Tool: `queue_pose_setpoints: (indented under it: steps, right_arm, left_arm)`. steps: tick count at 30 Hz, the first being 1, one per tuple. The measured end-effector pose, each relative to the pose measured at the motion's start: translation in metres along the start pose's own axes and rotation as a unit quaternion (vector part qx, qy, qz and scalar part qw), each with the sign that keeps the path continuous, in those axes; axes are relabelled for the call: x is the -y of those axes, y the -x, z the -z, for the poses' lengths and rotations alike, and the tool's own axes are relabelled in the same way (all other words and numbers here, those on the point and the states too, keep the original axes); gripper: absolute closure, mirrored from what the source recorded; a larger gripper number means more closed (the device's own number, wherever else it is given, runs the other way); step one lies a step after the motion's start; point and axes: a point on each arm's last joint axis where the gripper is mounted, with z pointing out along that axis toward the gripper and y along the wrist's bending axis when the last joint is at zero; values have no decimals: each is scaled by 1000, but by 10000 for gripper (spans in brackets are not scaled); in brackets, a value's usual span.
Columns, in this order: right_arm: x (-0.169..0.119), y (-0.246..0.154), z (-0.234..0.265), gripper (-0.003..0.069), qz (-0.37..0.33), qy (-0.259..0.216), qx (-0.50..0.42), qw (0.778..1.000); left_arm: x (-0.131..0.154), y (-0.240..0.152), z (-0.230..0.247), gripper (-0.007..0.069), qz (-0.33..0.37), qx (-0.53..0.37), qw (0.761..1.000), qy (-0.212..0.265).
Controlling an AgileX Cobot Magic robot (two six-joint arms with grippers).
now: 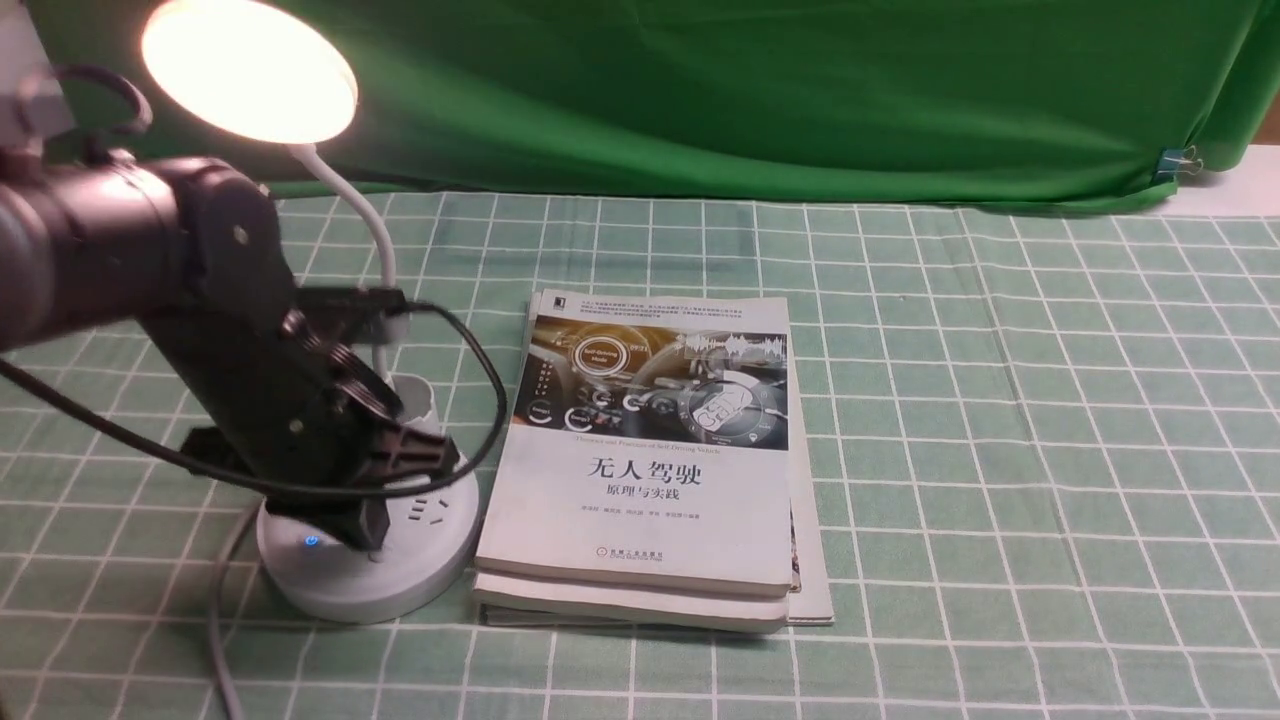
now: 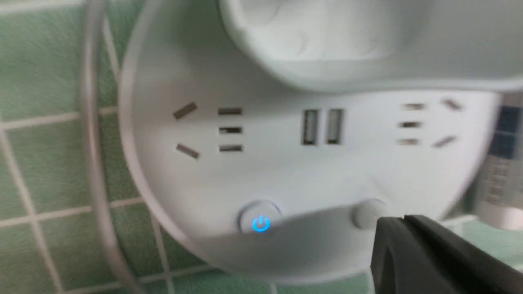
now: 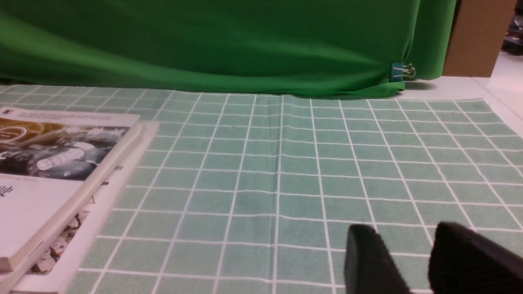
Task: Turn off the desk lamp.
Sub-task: Use the left arm to press the button switch on the lamp holder
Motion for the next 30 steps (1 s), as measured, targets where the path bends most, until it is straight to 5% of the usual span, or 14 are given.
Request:
queue_pose_setpoints:
  steps: [20,30]
  right_arm:
    - [0,0,0,417,0,0,0,1000]
    - [0,0,0,417,0,0,0,1000]
  left_arm:
    - [-4,6,-30,622,9,-27,1000,-1]
    - [2,2,9,622,3,28,1000,-5]
